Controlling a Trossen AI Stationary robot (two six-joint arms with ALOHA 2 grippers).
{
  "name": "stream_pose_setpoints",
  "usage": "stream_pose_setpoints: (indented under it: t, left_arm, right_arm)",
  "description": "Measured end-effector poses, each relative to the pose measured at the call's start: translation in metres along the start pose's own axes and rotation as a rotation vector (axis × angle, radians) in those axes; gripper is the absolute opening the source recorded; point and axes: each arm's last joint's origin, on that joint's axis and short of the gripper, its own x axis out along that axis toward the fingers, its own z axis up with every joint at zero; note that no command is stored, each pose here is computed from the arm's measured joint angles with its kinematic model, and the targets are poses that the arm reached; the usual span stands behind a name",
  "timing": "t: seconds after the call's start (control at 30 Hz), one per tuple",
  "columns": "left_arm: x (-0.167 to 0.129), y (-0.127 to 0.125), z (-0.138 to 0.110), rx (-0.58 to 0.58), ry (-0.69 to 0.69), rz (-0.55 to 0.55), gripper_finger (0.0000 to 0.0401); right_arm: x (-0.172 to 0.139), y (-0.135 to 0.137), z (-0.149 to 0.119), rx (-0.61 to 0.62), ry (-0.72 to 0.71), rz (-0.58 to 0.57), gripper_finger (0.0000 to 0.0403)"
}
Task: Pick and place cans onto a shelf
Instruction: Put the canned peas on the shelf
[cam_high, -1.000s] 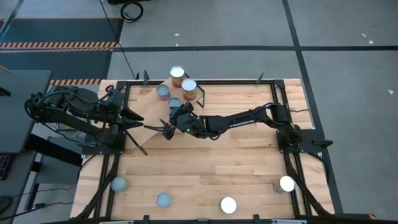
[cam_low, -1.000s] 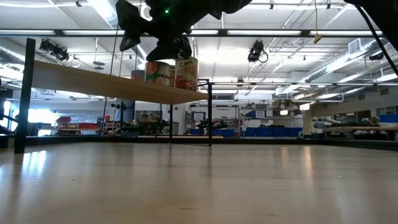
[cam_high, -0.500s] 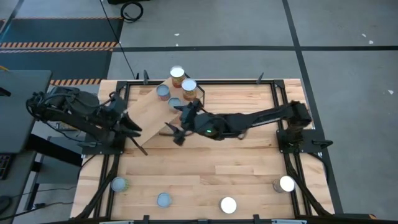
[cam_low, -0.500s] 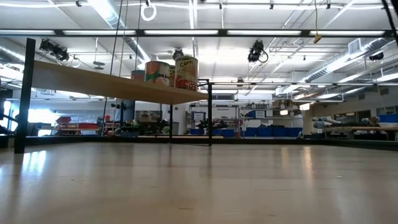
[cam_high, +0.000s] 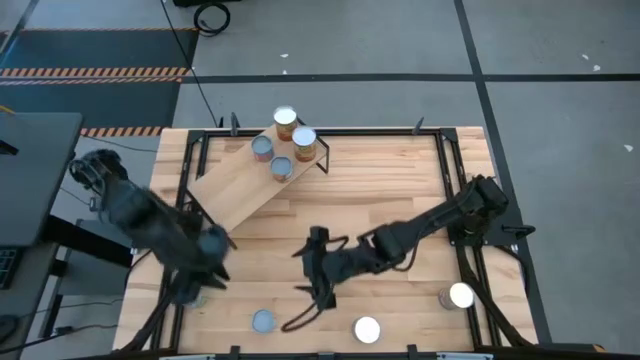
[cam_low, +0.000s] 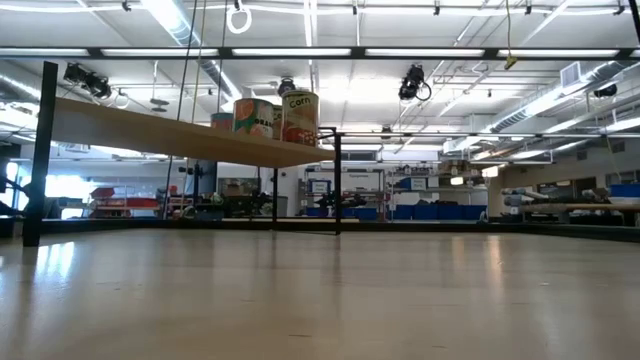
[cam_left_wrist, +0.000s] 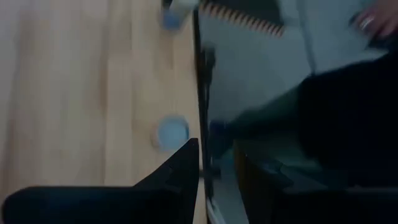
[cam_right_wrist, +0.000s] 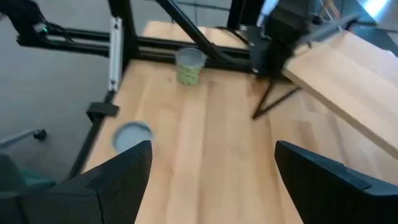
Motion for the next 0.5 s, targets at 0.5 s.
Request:
stream_pose_setpoints:
  t: [0.5]
  left_arm:
    - [0.131, -0.055, -0.073, 0.159, 0.571, 0.179, 0.0135]
  right_arm:
    - [-0.005, 0.031, -0.008, 0.01, 0.0, -0.008, 0.0348]
